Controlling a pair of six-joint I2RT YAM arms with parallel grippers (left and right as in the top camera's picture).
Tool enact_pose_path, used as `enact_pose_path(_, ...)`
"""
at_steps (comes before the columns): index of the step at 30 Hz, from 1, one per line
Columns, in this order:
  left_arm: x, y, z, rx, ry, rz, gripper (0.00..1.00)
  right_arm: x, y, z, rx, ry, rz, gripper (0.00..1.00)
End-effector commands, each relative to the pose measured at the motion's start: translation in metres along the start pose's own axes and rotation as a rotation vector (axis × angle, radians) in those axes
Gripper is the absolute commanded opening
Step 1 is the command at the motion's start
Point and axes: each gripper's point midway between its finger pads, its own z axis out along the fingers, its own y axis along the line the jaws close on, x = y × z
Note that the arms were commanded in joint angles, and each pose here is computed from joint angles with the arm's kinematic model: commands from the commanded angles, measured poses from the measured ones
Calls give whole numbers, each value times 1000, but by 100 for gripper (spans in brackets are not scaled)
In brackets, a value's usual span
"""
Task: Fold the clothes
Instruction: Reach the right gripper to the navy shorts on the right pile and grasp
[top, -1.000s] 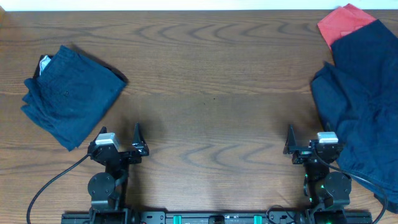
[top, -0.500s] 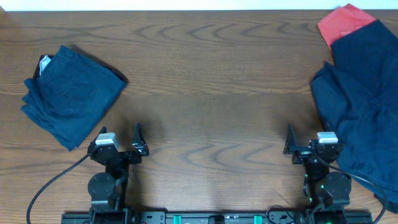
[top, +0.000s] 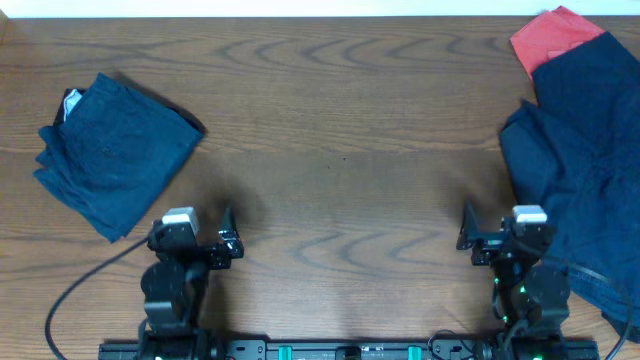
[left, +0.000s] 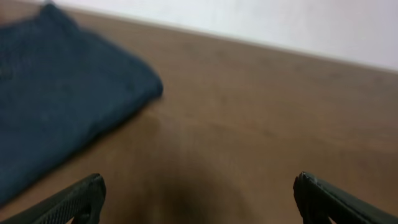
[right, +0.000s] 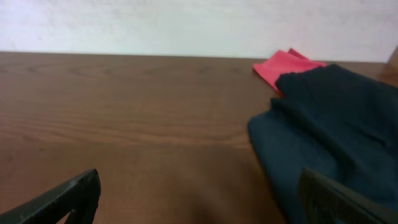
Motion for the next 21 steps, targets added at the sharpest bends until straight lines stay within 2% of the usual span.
enact_pose_path(1, -30, -8, -5, 8, 28, -11, 98, -21, -10, 0, 58, 48, 13, 99)
enact_pose_path(7, -38, -9, 8, -44, 281, -27, 98, -26, -9, 24, 61, 269, -4, 99)
enact_pose_path(15, -21, -5, 20, -117, 635, -49, 98, 3, -12, 66, 63, 741, -93, 99)
enact_pose_path(18, -8, -2, 23, -132, 711, -54, 98, 9, -17, 86, 91, 807, -111, 99)
enact_pose_path(21, 0, -1, 24, -140, 745, -56, 98, 22, -47, 102, 260, 828, -119, 99)
